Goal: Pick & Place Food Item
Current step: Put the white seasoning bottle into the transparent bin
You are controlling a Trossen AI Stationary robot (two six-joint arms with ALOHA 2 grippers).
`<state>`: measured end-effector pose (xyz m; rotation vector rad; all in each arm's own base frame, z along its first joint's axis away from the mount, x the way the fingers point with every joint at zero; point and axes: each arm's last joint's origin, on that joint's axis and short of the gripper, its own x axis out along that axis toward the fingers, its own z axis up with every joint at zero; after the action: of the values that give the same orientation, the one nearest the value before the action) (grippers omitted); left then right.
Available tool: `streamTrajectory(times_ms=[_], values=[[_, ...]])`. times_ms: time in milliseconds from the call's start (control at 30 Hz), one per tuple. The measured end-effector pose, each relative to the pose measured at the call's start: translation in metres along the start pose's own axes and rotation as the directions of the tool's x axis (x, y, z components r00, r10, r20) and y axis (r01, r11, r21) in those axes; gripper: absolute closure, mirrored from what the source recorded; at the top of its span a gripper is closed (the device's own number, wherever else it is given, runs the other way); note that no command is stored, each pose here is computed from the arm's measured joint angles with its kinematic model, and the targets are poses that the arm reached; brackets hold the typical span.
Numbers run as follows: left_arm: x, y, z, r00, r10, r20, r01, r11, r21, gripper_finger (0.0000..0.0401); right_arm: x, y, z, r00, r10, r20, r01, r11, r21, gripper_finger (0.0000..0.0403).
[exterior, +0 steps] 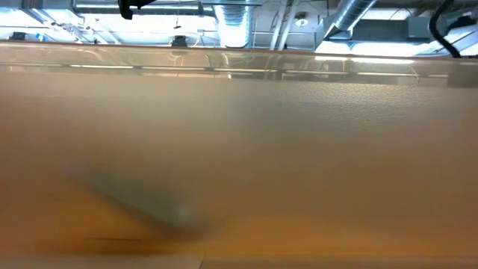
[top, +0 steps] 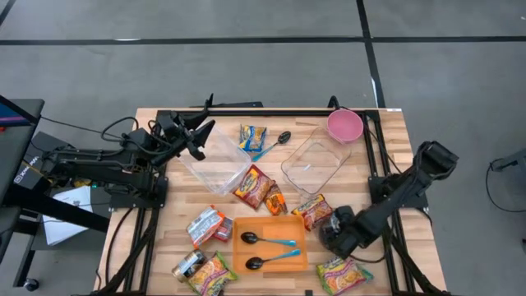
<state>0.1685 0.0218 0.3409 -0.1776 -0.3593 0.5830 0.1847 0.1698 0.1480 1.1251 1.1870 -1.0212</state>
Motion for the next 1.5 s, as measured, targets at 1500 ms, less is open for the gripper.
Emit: streamTrajectory(times_ms=[1500], values=[[0.008, 0.0, -0.006, 0.99, -0.141, -0.028, 0.139, 0.989, -0.047, 0.0206, -0.136, -0.025, 0.013, 0.907, 0.42, -0.028, -0.413, 0.875, -0.255, 0.022]])
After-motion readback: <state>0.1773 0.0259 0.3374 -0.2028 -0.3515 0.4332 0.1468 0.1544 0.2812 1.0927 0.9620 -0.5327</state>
